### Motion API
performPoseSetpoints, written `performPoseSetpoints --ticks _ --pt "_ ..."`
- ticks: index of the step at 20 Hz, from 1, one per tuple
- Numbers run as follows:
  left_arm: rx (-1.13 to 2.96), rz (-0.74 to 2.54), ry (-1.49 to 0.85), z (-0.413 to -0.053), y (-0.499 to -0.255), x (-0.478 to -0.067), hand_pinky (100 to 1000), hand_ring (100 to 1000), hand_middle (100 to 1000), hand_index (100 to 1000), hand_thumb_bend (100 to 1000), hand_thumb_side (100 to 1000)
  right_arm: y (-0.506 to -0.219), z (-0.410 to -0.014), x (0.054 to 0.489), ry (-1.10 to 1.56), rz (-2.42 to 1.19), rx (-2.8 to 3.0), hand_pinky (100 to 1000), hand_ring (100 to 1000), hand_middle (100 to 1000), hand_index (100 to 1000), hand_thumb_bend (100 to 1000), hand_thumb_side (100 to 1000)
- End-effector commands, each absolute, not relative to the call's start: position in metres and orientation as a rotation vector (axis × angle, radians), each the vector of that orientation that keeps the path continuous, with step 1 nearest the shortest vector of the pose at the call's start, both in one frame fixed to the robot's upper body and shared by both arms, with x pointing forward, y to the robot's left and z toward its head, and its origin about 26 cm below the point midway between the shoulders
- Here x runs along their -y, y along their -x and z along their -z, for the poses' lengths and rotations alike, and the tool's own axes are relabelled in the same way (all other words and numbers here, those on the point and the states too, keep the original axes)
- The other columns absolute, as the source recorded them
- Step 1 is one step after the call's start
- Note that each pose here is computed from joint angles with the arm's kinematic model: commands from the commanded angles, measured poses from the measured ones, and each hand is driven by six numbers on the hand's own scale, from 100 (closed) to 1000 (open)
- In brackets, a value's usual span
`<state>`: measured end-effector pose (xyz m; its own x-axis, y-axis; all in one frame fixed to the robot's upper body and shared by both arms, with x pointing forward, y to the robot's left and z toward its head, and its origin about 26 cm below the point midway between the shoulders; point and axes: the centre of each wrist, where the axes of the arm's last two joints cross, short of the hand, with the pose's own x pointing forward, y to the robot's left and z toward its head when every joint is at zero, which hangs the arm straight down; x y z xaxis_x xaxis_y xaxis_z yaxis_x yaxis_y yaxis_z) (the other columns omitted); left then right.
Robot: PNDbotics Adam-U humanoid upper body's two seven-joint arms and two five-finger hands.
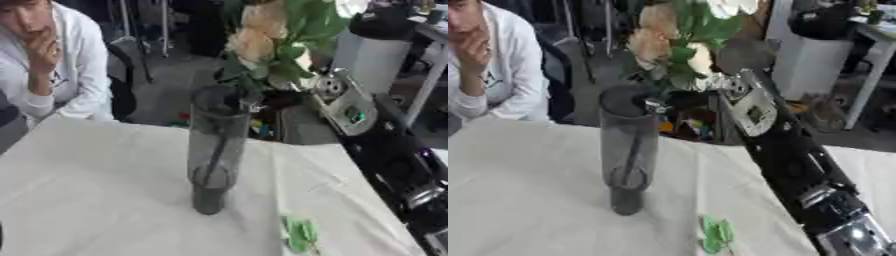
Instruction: Arrange flowers into the vase.
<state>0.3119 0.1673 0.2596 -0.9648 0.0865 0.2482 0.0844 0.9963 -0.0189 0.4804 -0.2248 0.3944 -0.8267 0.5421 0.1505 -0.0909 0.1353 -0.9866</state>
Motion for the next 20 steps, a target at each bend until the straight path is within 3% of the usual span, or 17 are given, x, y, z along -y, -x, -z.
performPoseSetpoints --ticks 1,16,20 --pt "2.918 -0.002 0.137 -0.2671 -0.3082 -0.1657 785 872 847 957 100 1000 -0.4706 -0.4155 0.2266 0.429 -2.064 1.919 929 1000 1000 1000 259 780" --pt "2.914 0.01 0.138 -0.2666 -0.308 -0.1652 784 874 848 957 100 1000 -0.465 -0.4213 0.2189 0.372 -2.025 1.967 925 1000 1000 1000 236 857" --pt "2.913 0.01 0.136 -0.2665 -0.3081 -0.1654 784 874 848 957 100 1000 -0.4666 -0.4148 0.2216 0.366 -2.036 1.945 928 1000 1000 1000 273 869"
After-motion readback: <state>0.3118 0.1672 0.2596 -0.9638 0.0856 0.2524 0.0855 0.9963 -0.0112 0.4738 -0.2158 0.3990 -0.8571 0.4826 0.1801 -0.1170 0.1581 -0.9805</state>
